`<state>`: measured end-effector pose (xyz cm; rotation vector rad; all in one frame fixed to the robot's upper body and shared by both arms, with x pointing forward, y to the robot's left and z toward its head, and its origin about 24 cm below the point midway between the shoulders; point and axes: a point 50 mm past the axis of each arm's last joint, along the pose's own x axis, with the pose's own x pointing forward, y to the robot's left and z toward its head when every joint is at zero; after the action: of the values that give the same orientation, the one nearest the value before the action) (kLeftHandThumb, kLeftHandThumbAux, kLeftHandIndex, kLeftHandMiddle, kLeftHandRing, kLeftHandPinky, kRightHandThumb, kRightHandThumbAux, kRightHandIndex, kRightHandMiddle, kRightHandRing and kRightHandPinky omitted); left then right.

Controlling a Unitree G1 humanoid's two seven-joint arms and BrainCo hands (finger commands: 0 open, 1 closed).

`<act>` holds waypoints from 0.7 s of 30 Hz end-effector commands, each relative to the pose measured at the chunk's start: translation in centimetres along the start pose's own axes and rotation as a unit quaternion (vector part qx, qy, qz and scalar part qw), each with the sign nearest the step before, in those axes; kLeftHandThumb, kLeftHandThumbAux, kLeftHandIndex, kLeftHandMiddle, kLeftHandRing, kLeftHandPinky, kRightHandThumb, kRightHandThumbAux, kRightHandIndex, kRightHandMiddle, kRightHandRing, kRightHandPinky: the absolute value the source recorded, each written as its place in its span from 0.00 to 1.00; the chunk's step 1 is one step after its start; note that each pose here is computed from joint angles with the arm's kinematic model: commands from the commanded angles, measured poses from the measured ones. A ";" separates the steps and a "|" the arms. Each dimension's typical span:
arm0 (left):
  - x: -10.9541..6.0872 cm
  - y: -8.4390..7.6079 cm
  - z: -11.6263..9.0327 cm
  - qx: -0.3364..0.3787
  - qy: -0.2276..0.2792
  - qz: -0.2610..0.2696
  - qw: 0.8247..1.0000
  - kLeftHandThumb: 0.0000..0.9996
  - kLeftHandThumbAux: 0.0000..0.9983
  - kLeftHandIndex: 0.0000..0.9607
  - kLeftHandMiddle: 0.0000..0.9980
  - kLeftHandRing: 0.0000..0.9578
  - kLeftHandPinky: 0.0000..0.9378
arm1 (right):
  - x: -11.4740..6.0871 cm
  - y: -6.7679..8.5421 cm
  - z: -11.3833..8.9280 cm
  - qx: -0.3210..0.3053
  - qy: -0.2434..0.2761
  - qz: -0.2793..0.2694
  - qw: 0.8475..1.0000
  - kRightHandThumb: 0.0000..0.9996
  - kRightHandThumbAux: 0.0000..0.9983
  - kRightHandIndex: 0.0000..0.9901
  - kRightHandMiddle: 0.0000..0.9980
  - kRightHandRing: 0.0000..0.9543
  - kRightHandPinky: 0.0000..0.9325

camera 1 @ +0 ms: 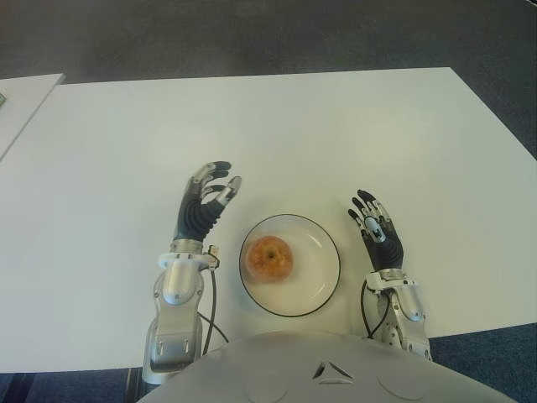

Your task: Put the apples into the plate.

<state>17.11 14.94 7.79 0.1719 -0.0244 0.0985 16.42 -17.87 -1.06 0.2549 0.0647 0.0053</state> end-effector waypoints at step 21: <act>-3.1 -3.5 -7.0 -0.073 0.061 0.043 0.995 0.09 0.48 0.31 0.22 0.20 0.22 | -1.6 -0.2 -0.2 -0.019 0.016 -0.012 1.000 0.28 0.54 0.28 0.12 0.03 0.01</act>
<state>14.09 13.09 0.62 0.0466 0.0739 0.1720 15.36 -17.98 -0.66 0.2164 0.0635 -0.0117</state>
